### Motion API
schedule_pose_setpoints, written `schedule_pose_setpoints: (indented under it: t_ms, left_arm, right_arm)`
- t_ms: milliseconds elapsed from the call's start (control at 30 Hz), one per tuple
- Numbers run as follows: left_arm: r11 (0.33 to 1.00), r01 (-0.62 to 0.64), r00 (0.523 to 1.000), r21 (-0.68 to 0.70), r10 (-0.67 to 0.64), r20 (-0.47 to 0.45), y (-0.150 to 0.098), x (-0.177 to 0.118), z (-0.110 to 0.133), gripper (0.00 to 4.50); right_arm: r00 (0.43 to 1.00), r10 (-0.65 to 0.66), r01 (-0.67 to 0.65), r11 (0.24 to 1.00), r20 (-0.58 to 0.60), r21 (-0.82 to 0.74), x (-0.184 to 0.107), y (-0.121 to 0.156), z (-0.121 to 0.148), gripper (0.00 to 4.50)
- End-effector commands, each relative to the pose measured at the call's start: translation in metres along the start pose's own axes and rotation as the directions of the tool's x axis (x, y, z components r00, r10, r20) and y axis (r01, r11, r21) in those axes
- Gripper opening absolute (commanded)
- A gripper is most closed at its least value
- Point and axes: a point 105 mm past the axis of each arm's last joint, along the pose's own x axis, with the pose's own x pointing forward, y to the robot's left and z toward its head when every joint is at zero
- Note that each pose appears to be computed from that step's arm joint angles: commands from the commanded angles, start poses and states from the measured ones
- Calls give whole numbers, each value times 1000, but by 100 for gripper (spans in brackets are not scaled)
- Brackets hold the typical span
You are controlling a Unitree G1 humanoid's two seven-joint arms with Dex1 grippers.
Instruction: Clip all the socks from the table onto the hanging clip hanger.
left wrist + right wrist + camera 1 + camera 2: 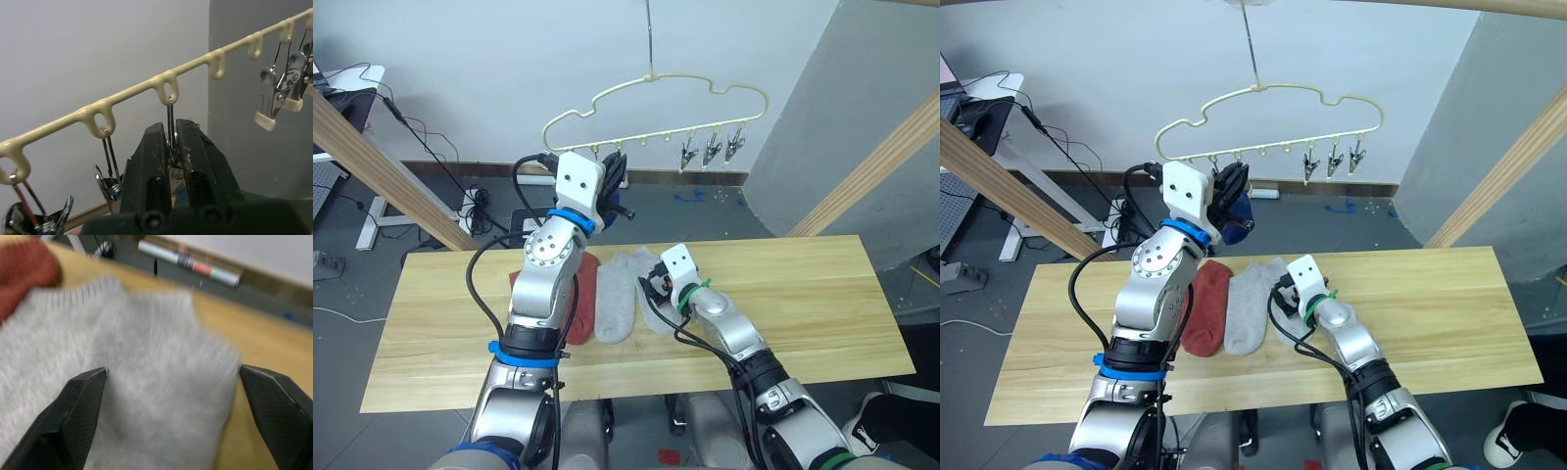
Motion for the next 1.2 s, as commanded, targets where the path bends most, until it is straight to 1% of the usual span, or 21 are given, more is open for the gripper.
schedule_pose_setpoints:
  t_ms: [33, 167, 267, 300, 400, 533, 667, 733, 800, 933, 1200]
  left_arm:
    - [999, 34, 999, -10, -34, 24, -4, -2, 10, 0]
    - [998, 49, 999, -38, -48, 7, -2, -2, 9, 0]
    - [995, 68, 998, -69, -69, -3, -1, -3, 9, 0]
    - [994, 76, 997, -81, -76, -6, -1, -3, 9, 0]
    - [989, 92, 995, -120, -94, -16, 1, -4, 10, 0]
    - [984, 112, 993, -137, -116, -28, 2, -5, 11, 0]
    - [979, 127, 990, -159, -134, -36, 1, -5, 11, 0]
    - [977, 130, 990, -167, -138, -40, 1, -6, 11, 0]
    - [976, 134, 989, -171, -144, -42, -1, -6, 11, 0]
    - [975, 140, 988, -174, -150, -45, -3, -6, 10, 0]
    - [975, 141, 987, -173, -152, -52, -3, -8, 7, 0]
  right_arm:
    - [1000, -11, 11, 1000, -21, 7, -2, -4, -11, 285]
    - [1000, -12, 11, 1000, -17, -7, -7, -8, -13, 145]
    - [1000, 16, -16, 998, 12, -60, -12, -6, -6, 45]
    - [999, 28, -25, 996, 26, -85, -15, -5, -3, 5]
    - [992, 70, -49, 980, 104, -193, -25, -1, 19, 0]
    - [962, 108, -30, 956, 252, -293, -42, 2, 62, 0]
    - [931, 155, -20, 926, 330, -377, -53, 9, 88, 0]
    - [923, 182, -25, 909, 340, -417, -54, 13, 95, 0]
    - [918, 188, -25, 906, 349, -423, -54, 15, 101, 0]
    - [904, 184, -11, 912, 385, -411, -53, 16, 114, 0]
    - [888, 153, 25, 925, 435, -378, -53, 11, 127, 0]
